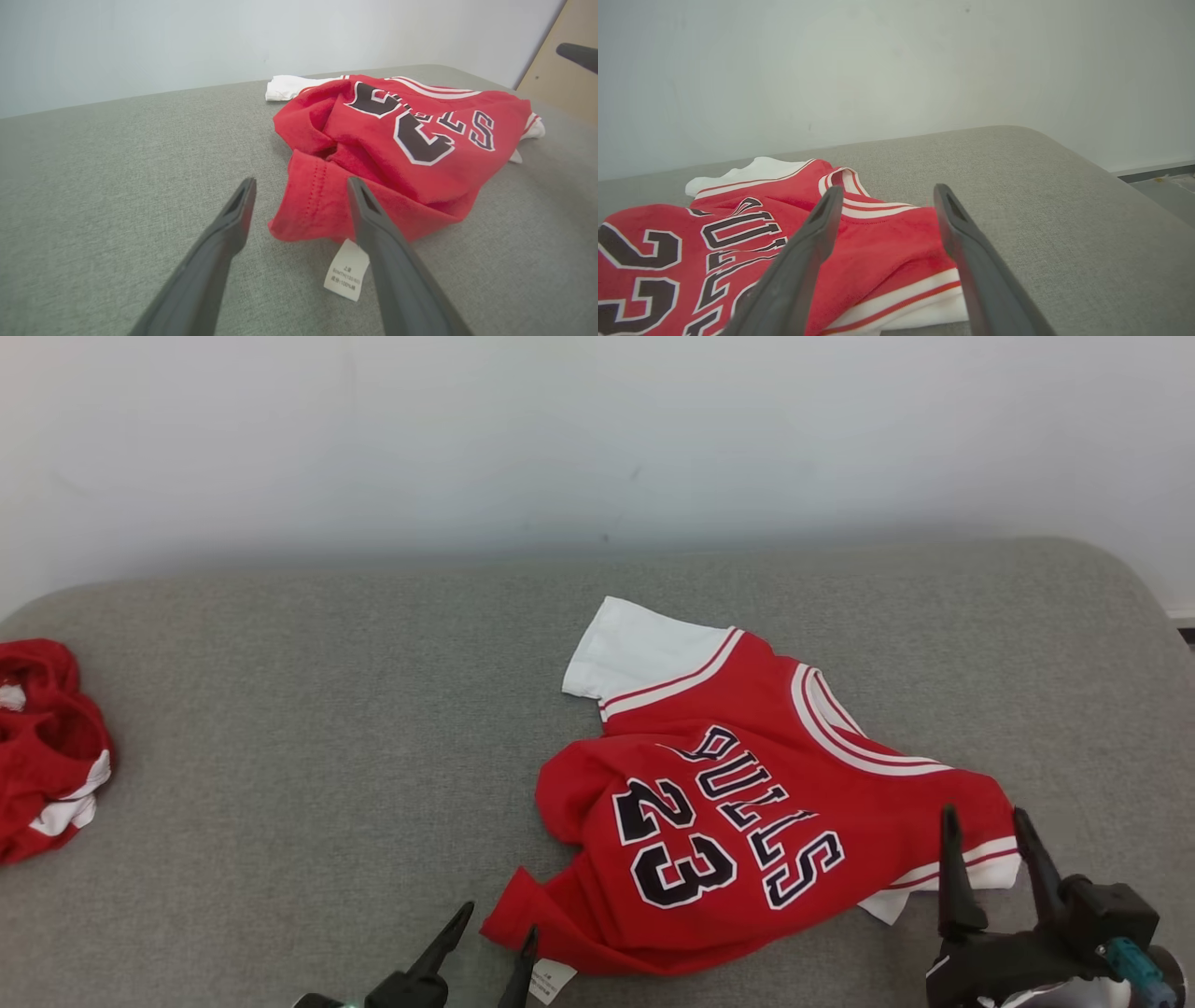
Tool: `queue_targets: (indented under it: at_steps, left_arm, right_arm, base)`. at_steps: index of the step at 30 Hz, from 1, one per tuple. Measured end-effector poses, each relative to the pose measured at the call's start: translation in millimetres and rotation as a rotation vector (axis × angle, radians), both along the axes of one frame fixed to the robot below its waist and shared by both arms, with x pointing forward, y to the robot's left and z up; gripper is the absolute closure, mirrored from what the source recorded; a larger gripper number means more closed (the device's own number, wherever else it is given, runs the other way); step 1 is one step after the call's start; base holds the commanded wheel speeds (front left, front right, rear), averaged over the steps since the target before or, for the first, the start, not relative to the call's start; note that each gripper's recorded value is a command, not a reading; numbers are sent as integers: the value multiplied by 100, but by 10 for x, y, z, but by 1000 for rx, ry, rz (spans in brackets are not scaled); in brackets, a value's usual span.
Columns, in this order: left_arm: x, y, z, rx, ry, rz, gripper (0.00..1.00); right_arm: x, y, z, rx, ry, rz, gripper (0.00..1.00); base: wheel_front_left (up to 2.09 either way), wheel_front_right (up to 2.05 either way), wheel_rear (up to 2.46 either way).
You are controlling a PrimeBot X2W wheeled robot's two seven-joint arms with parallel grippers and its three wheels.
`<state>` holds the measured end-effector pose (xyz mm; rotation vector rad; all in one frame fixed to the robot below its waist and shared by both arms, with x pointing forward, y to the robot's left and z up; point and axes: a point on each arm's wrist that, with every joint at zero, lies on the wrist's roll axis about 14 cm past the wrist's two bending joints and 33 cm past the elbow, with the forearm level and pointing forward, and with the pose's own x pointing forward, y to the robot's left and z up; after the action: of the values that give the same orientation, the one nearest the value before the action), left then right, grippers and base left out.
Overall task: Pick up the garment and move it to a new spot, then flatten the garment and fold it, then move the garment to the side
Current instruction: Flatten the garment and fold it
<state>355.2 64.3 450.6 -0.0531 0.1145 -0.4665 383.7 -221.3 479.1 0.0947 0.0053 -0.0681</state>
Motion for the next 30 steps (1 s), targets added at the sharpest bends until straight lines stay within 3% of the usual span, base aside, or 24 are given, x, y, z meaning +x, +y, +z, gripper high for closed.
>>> queue_targets:
  at_steps: [5, 6, 7, 8, 18, 30]
  left_arm:
    - [-39, -82, -319, 39, 105, -54, 0]
    - [-42, -117, -353, 37, 122, -66, 23]
    - [-23, -166, -322, 29, 116, -80, 94]
    - [21, -194, -260, 12, 102, -81, 100]
    - [2, 70, -152, 6, 72, -39, 100]
    - [-507, 199, -204, -26, 202, -44, 100]
  right_arm:
    - [-67, -10, -62, 15, 17, -5, 0]
    - [-76, -15, -66, 17, 18, -8, 0]
    - [-83, -23, -69, 18, 19, -10, 0]
    - [-85, -29, -69, 19, 19, -12, 0]
    - [-37, 101, -109, 31, 28, 24, 0]
    - [44, 327, -66, 39, 17, 88, 0]
  base:
    - [0, 0, 0]
    - [0, 0, 0]
    - [0, 0, 0]
    - [0, 0, 0]
    - [0, 0, 0]
    - [0, 0, 0]
